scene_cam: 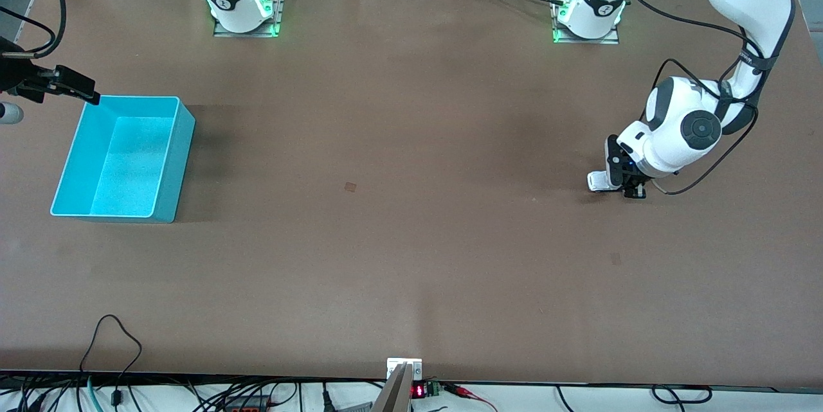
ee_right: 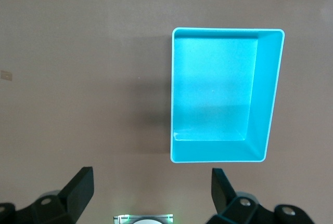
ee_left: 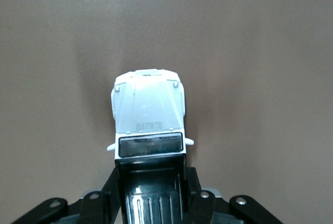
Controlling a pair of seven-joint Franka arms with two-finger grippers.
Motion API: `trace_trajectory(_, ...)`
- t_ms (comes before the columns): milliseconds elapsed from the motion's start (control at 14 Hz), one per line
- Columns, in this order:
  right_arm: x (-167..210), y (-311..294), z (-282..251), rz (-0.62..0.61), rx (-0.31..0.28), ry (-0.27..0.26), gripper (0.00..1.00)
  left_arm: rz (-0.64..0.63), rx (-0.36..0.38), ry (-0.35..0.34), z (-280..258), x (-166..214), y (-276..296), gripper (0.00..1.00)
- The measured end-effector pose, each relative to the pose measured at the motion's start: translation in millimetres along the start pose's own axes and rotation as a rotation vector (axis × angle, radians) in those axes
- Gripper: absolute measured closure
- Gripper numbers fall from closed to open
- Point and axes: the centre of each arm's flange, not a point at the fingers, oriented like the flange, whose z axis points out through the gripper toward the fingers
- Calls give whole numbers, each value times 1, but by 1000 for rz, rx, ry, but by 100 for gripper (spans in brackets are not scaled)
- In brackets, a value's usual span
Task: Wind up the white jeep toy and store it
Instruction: 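Press the jeep down and drag it backward with the left gripper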
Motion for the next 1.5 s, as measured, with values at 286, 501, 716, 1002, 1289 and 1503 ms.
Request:
trace_trajectory(286, 0, 0, 0, 0, 0, 0, 0, -12, -1, 1, 1, -6, 0, 48)
trace_trajectory(501, 0, 0, 0, 0, 0, 0, 0, -17, -2, 2, 1, -14, 1, 48)
trace_trajectory(716, 0, 0, 0, 0, 0, 0, 0, -3, -2, -5, 1, -15, 1, 48)
trace_trajectory(1002, 0, 0, 0, 0, 0, 0, 0, -4, -2, -19, 2, -29, 2, 48)
trace_trajectory(1289, 0, 0, 0, 0, 0, 0, 0, -9, -3, -17, 3, -49, 4, 48)
trace_trajectory(1503, 0, 0, 0, 0, 0, -1, 0, -21, -2, -15, 4, -64, 6, 48)
